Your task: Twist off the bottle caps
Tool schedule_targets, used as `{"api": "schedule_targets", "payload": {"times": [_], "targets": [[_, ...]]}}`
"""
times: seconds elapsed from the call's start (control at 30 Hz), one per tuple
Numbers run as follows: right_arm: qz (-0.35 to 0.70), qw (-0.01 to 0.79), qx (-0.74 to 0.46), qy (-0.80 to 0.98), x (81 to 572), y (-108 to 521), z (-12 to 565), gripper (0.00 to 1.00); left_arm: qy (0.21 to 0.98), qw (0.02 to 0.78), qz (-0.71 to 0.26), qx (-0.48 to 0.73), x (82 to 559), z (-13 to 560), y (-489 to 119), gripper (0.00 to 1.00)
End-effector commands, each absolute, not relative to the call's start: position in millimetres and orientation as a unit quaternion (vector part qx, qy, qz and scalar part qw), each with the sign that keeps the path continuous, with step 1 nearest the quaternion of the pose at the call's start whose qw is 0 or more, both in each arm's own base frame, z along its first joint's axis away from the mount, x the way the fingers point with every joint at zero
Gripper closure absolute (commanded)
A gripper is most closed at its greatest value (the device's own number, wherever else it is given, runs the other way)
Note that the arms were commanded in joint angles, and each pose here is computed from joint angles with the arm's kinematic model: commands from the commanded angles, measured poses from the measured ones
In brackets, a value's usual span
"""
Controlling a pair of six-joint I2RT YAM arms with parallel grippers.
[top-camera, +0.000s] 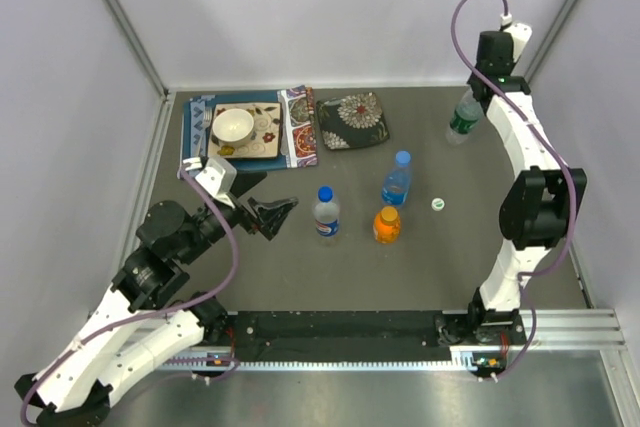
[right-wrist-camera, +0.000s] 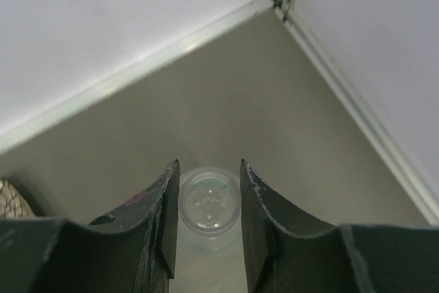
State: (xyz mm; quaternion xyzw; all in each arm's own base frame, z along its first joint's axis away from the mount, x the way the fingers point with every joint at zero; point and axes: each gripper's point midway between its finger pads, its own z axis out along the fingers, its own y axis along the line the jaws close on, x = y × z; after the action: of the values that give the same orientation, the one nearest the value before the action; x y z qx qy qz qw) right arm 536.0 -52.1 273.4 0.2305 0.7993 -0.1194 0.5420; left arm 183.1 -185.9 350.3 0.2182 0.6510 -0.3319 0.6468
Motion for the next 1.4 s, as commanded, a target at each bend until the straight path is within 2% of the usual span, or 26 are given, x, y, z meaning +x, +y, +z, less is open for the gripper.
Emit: {"api": "schedule_targets", "payload": {"times": [0.0, 0.4, 0.43, 0.47, 0.63, 0.9, 1.2, 1.37], "targets": [[-0.084, 0.525, 0.228, 0.816, 538, -34, 254, 1.00, 0.633, 0.654, -0.352, 0.219, 184, 361, -195, 0.02], [-0.074, 0.515, 0.213, 0.827, 538, -26, 228, 0.99, 0.645, 0.631, -0.369, 0.222, 188, 349, -208, 0.01], [-0.074, 0.509, 0.210, 0.831, 536, -25, 221, 0.91, 0.645, 0.632, -0.368, 0.222, 188, 349, -207, 0.02], [-0.068, 0.515, 0.207, 0.829, 535, -22, 225, 0.87, 0.644, 0.632, -0.369, 0.222, 188, 349, -208, 0.01], [-0.058, 0.520, 0.200, 0.829, 531, -12, 224, 0.76, 0.645, 0.629, -0.372, 0.224, 187, 347, -209, 0.01], [-0.060, 0.519, 0.191, 0.831, 521, 1, 221, 0.71, 0.645, 0.627, -0.375, 0.224, 183, 344, -207, 0.02], [-0.059, 0.518, 0.180, 0.834, 517, 11, 220, 0.53, 0.643, 0.627, -0.377, 0.225, 180, 343, -205, 0.02], [-0.059, 0.520, 0.179, 0.833, 516, 12, 223, 0.49, 0.643, 0.626, -0.379, 0.226, 179, 342, -205, 0.02]]}}
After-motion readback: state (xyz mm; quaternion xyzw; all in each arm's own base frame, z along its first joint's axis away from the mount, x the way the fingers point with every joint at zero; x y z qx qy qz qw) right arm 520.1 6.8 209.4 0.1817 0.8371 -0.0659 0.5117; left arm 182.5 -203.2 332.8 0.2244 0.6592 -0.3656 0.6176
